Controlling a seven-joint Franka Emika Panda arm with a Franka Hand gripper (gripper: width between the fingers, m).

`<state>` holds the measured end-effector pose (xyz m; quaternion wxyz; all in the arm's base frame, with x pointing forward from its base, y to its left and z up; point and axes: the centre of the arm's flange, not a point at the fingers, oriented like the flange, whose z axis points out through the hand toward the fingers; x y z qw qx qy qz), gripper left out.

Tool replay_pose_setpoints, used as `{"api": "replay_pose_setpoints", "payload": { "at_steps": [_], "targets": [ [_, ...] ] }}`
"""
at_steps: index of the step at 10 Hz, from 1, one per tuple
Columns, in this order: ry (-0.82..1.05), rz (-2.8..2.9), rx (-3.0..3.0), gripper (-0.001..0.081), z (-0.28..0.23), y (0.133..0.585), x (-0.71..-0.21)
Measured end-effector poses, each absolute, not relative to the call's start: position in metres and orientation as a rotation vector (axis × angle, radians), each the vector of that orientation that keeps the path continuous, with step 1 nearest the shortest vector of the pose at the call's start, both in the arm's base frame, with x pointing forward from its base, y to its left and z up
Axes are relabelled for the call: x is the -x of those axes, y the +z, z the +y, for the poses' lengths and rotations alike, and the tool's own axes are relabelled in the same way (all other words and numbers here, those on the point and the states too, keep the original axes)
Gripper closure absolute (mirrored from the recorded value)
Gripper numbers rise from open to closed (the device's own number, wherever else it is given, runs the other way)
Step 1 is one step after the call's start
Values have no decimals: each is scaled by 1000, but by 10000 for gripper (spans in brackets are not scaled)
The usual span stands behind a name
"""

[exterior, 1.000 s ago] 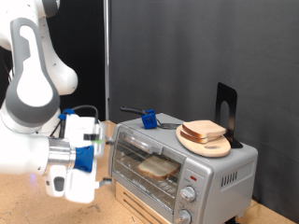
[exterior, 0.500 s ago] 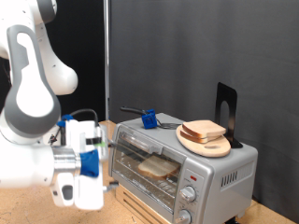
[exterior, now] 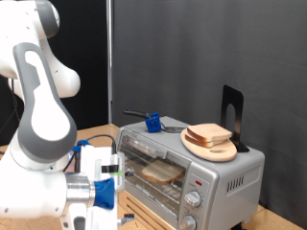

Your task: Make a piece of toast with the oven

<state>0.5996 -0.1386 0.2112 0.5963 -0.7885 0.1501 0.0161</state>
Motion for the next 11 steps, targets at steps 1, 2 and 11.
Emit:
{"api": "replay_pose_setpoints", "payload": {
  "at_steps": [1,2,11],
  "targets": [
    [20,355,1833,124,-142,204,-610],
    [4,358,1831,124,-144,195,-620],
    [46,213,1794,124,-135,169,-660]
  ]
}}
